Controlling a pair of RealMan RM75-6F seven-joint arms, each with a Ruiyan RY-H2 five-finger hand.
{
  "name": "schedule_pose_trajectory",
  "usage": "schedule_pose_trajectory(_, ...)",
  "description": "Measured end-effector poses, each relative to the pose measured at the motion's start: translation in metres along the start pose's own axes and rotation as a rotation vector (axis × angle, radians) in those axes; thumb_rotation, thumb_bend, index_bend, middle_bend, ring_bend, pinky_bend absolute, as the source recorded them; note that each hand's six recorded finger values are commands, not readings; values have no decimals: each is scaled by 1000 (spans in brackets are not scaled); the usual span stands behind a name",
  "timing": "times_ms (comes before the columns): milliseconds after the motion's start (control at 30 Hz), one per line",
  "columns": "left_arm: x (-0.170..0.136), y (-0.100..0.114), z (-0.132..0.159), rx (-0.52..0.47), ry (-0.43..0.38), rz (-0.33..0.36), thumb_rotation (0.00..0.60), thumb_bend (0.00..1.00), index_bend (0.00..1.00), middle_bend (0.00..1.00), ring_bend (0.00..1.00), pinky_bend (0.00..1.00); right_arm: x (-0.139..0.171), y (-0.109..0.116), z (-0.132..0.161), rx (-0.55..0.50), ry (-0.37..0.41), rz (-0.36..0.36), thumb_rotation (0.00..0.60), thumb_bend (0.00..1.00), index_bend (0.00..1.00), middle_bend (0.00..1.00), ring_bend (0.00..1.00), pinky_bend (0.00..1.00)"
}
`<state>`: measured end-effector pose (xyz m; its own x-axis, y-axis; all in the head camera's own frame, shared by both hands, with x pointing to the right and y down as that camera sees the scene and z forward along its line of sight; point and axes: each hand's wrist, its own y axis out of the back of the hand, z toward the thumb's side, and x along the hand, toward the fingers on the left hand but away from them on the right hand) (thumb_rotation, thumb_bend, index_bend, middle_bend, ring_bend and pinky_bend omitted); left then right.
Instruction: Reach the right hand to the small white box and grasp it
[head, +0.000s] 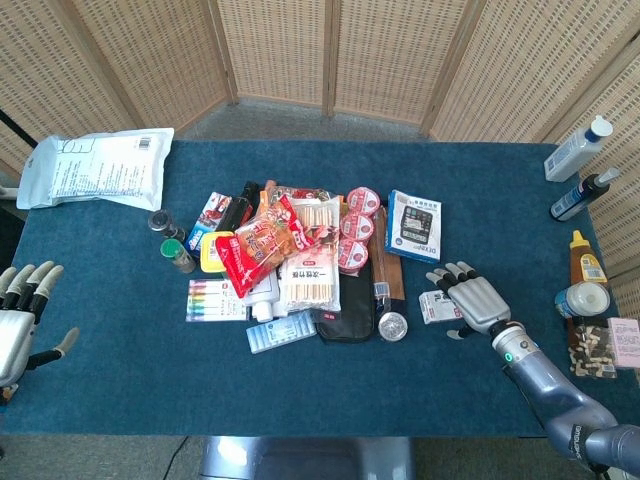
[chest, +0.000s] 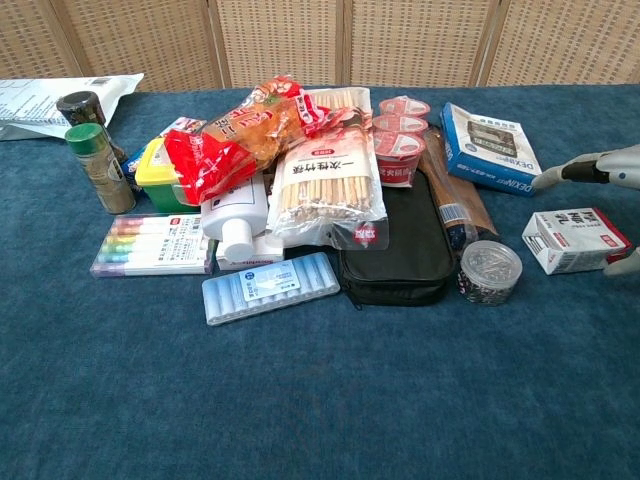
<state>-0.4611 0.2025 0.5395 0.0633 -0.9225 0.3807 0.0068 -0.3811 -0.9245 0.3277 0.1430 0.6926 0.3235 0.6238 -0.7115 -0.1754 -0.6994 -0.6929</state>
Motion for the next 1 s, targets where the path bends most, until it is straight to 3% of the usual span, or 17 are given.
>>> schedule_pose_trajectory(367,-2,0,0,0,7,0,458,352,35,40,103,0,-1,-13,-12,-27,-22,-5,565,169,7,401,47,0)
schedule_pose_trajectory(500,-3,-1,-2,-1,12,-1,458,354,34,40,103,0,-3,-18,-11,-41,-22,-10,590,194,131,522,166,10)
schedule_pose_trajectory(800,-6,-2,-8,-10,25,2,460,352,34,39,103,0,-5,-19,-15,-77,-31,-21,600,232,364,803,446,301)
schedule_pose_trajectory(1000,-5,-2,-7,-12,21,6,458,353,34,40,103,0,-1,-7,-14,-97,-30,-56,600,248,420,871,524,380)
